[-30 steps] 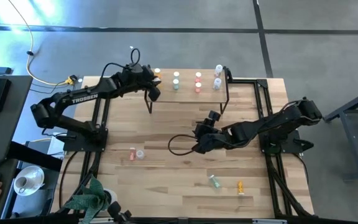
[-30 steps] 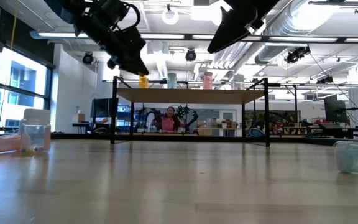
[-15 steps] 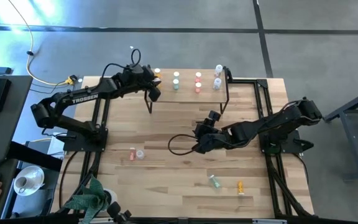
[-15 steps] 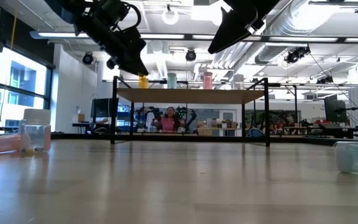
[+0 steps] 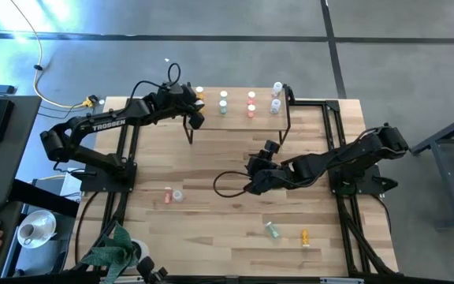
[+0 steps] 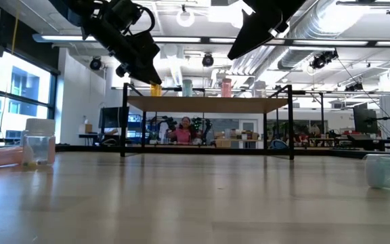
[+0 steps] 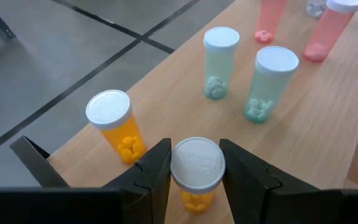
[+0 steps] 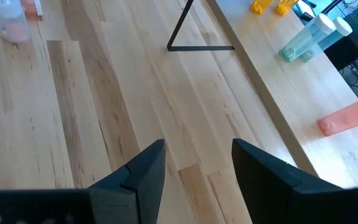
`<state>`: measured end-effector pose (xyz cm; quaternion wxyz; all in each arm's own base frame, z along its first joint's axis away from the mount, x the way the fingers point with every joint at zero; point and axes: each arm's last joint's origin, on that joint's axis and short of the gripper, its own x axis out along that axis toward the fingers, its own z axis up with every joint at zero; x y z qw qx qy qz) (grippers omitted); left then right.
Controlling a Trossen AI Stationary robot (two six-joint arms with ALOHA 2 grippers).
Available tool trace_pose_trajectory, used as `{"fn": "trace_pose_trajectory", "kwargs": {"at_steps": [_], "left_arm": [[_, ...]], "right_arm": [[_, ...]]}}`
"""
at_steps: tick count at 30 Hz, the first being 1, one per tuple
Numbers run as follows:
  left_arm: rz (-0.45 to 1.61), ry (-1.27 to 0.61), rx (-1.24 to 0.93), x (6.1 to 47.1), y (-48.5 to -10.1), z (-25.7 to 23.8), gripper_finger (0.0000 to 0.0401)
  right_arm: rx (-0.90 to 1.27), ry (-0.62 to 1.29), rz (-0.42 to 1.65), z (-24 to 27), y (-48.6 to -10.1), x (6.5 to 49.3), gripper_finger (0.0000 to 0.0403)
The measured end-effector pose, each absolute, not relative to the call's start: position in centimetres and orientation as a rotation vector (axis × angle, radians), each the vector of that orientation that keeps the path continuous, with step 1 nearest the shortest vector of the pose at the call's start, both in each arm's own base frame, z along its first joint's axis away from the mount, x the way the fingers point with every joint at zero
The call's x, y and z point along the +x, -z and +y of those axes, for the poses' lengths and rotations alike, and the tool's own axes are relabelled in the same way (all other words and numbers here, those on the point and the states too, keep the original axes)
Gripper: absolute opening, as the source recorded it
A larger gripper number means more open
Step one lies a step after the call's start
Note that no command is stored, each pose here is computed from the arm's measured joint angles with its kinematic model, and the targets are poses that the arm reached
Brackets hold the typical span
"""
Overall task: Pick and place medicine bottles onto shelf by color
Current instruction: Put the left orange pill bottle on the shelf
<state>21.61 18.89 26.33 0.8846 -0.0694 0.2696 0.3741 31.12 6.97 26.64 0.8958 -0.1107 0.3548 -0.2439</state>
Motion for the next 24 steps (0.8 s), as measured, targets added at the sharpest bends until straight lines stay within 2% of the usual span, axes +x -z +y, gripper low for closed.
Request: {"fn": "trace_pose_trajectory", "kwargs": {"at_steps": [14,24], "left_arm": [[0.55,-0.761,-0.145,21.81,-26.32,18.85,0.0142],[0.514,-0.796,-0.153,21.88,-27.09,19.0,0.0185]], "right_arm": [[-0.229,0.506,0.735,6.97,-26.64,31.12,0.0177],[-0.23,0.506,0.736,6.97,-26.64,31.12,0.0177]]}}
